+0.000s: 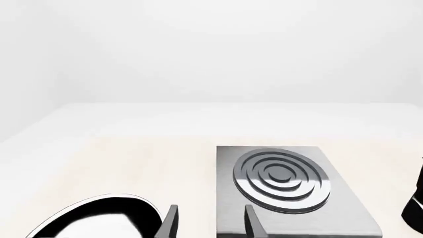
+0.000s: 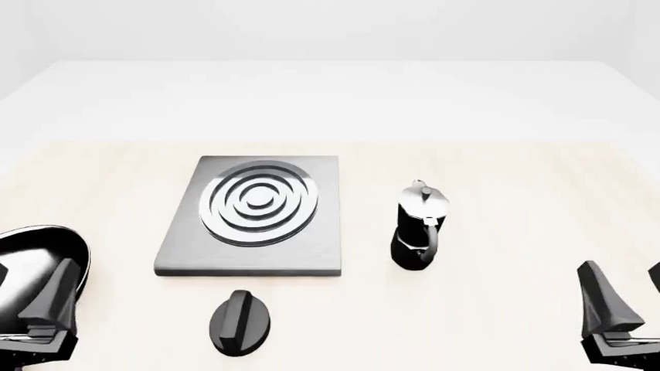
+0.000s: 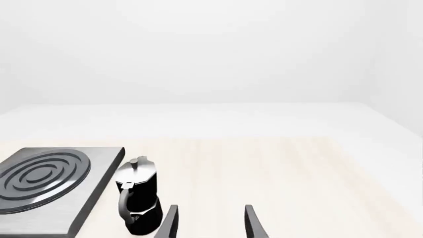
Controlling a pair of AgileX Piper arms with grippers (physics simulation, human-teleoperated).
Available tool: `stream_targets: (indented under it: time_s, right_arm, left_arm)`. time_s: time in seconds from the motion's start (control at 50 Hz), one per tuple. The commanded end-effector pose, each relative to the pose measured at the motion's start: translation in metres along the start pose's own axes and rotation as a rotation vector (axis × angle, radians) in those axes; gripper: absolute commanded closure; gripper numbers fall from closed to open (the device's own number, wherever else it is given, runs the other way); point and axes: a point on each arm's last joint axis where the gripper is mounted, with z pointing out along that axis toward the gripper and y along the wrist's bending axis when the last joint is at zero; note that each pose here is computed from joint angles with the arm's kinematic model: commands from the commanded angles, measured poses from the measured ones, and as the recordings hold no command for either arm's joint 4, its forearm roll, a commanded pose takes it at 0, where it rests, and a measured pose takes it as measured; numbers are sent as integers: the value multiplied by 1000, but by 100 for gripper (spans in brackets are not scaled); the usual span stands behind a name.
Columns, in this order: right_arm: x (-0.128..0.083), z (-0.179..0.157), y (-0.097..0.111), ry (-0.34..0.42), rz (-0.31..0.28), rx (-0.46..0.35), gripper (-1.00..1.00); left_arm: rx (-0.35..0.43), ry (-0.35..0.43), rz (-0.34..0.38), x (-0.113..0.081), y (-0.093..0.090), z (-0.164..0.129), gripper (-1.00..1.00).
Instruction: Turn on the stove.
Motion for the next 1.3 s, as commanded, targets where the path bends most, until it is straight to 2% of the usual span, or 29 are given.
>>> stream_targets:
  time_s: [0.02, 0.1, 0.16, 0.18, 0.26, 0.36, 0.42, 0.44, 0.48, 0.5, 0.54, 0.74, 0.82, 1.04, 1.3]
  right_arm:
    - [3, -3, 1, 12, -22, -16, -100]
    - [3, -3, 1, 16, -20, -11, -100]
    - [3, -3, 1, 17, -17, -11, -100]
    - [3, -3, 1, 18, -16, -12, -100]
    - [4, -1, 1, 25, -14, -16, -100]
    - [4, -1, 1, 27, -13, -15, -100]
    - [4, -1, 1, 26, -12, -14, -100]
    - [4, -1, 1, 28, -13, -14, -100]
    - [4, 0, 1, 29, -14, -15, -100]
    - [4, 0, 1, 30, -14, -15, -100]
    - [4, 1, 1, 32, -14, -16, -100]
    - [4, 5, 1, 43, -20, -18, -100]
    - [4, 7, 1, 49, -16, -21, -100]
    - [4, 8, 1, 50, -6, -18, -100]
    - [4, 7, 1, 49, -1, -19, -100]
  left_arm:
    - [57, 42, 56, 4, -4, 6, -100]
    - [75, 71, 58, 5, -6, 16, -100]
    - [75, 94, 24, 5, -6, 22, -100]
    - [85, 99, 42, 5, -7, 23, -100]
    - [104, 145, -67, -1, -10, 33, -100]
    - [134, 194, -74, -7, -15, 43, -100]
    - [145, 227, -115, -9, -17, 48, -100]
    - [153, 247, -104, -8, -19, 52, -100]
    - [166, 261, -143, -10, -21, 53, -100]
    - [174, 274, -133, -9, -23, 56, -100]
    - [206, 298, -164, -9, -28, 58, -100]
    - [280, 383, -200, -5, -43, 68, -100]
    - [285, 421, -195, -2, -46, 72, -100]
    - [334, 475, -199, -4, -58, 81, -100]
    - [374, 540, -206, 8, -68, 80, -100]
